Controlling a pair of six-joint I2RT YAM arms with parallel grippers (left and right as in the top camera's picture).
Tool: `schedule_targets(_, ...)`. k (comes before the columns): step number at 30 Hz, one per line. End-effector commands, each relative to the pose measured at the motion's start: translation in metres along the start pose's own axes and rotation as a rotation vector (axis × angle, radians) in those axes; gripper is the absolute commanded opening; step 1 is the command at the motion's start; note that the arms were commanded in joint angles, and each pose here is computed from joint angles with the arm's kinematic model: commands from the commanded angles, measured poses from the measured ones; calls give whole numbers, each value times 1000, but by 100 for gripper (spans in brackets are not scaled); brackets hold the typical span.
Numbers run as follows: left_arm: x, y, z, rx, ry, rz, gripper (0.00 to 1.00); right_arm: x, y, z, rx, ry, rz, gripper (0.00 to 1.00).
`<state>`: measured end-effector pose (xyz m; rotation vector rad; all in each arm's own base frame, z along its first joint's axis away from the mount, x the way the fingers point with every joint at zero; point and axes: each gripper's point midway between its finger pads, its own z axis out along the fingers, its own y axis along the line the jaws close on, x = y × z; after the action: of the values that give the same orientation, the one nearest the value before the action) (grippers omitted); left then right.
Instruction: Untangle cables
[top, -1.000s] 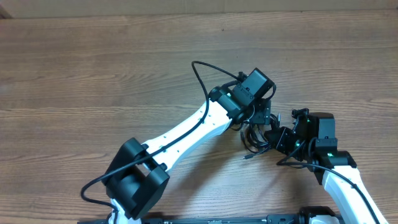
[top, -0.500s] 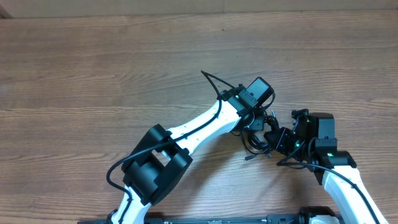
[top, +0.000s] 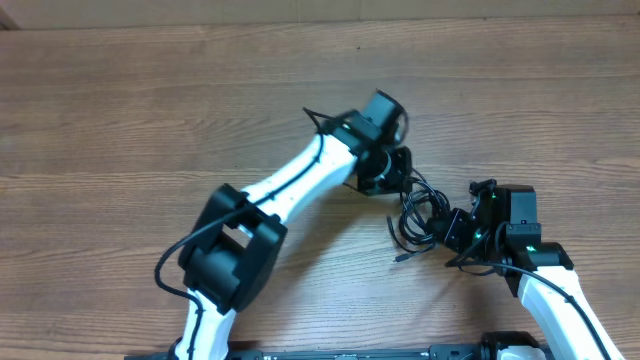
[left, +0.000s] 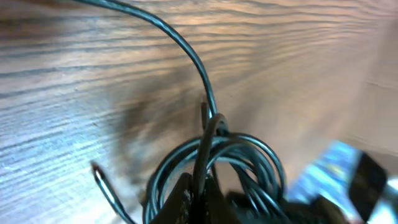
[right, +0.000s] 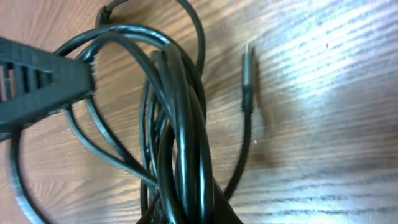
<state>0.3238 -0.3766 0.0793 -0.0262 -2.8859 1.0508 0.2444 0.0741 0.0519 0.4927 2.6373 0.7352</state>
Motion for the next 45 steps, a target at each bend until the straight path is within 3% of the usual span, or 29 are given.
schedule_targets(1, -34, -2, -35, 142, -4, -67, 4, 6, -21, 2, 91, -2, 14, 4)
schedule_targets(11, -48, 11, -49, 159, -23, -100, 4, 6, -21, 3, 90, -3, 14, 4)
schedule_targets(16, -67, 7, -59, 195, -105, 150, 4, 7, -21, 3, 90, -3, 14, 5)
schedule_targets(20, -68, -2, -85, 369, -84, 350, 5, 7, -21, 3, 89, -3, 14, 5)
schedule_targets(21, -67, 2, -93, 395, -86, 433, 11, 7, -21, 3, 89, -3, 14, 5)
schedule_targets(25, -65, 25, -100, 363, -83, 503, 16, 7, -21, 3, 89, -3, 14, 5)
schedule_targets(28, -65, 33, -106, 363, -78, 476, 19, 7, -21, 3, 89, -3, 14, 5)
schedule_targets(30, -65, 36, -105, 350, -77, 469, 32, 6, -21, 3, 89, -3, 14, 5)
schedule_targets(31, -65, 37, -102, 333, -74, 470, 57, 6, -21, 3, 89, -4, 13, 6)
schedule_targets(33, -63, 37, -96, 302, -69, 468, 75, 6, -21, 3, 88, -6, 13, 8)
schedule_targets(37, -50, 25, -81, 284, -23, 406, 77, 6, -21, 3, 88, -6, 12, 9)
schedule_targets(40, -41, 43, -59, 88, 6, 163, 76, 6, -21, 3, 88, -6, 12, 9)
schedule_targets(42, -25, 66, -47, -101, 18, -64, 83, 6, -21, 3, 88, -6, 12, 9)
schedule_targets(44, -7, 66, -38, -170, 40, -196, 100, 6, -21, 3, 88, -6, 12, 9)
schedule_targets(45, -1, 60, -33, -172, 47, -239, 99, 5, -20, 3, 88, -7, 12, 10)
